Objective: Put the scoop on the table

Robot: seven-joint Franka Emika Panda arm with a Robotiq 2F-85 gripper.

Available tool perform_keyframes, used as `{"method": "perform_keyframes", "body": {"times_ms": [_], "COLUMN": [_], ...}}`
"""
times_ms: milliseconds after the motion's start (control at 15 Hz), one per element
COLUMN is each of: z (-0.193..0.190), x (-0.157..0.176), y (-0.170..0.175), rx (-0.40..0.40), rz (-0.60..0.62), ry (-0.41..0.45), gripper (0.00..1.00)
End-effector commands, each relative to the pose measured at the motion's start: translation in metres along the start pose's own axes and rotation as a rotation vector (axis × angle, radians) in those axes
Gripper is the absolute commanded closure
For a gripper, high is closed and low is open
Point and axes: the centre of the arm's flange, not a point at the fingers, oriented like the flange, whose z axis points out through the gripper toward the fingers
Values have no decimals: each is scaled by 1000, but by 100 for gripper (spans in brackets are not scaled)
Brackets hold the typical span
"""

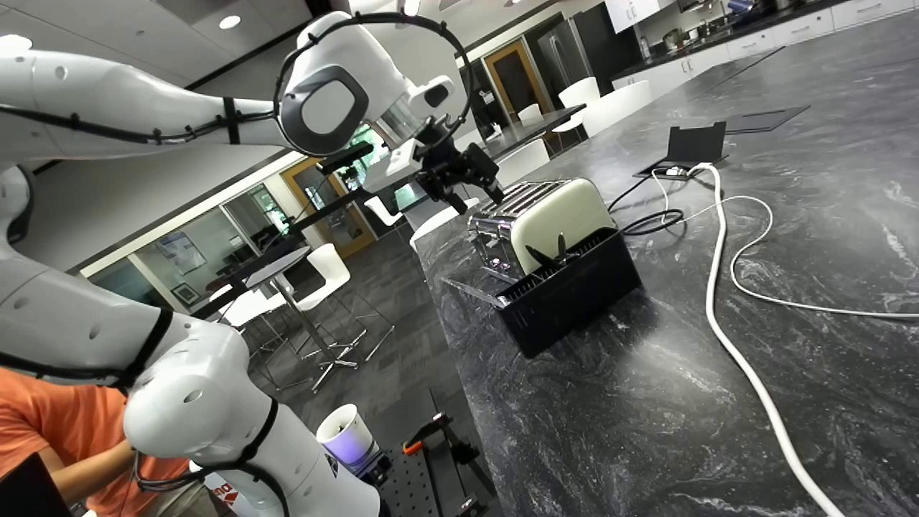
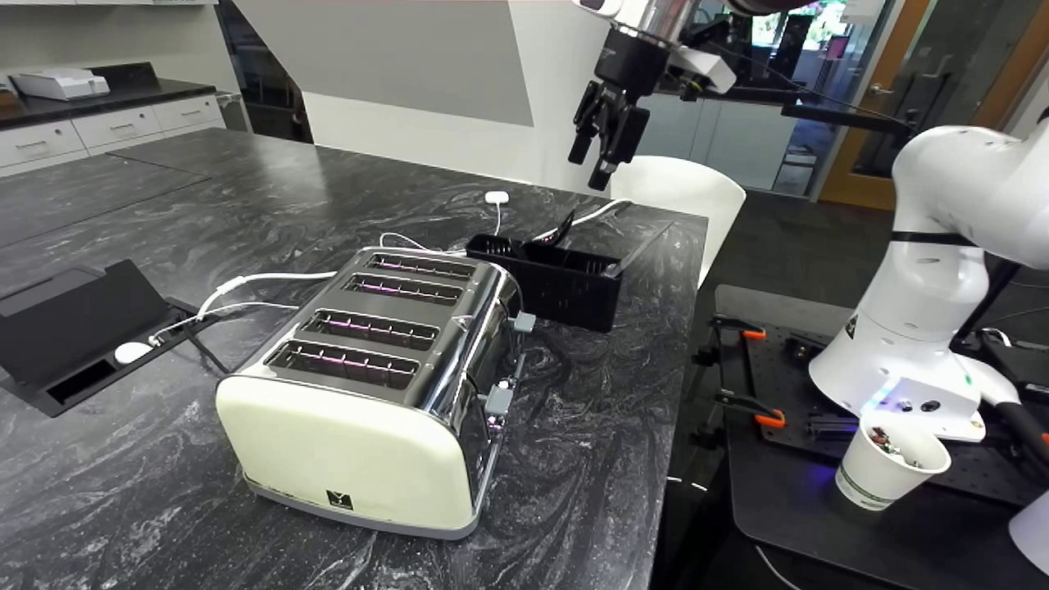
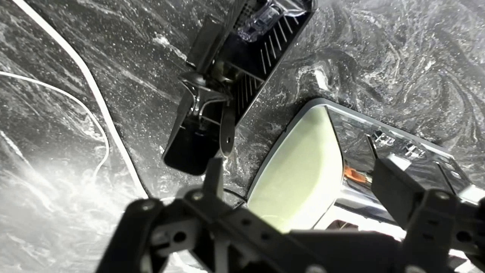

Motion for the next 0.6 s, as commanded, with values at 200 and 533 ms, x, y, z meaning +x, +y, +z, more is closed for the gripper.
{"method": "perform_keyframes", "body": {"times_ms": [200, 533], "z": [61, 93], "x": [28, 35], "y": [17, 19], "rx": [-1, -12], "rz": [-71, -87], "ry": [-26, -34], "gripper": [0, 0]}}
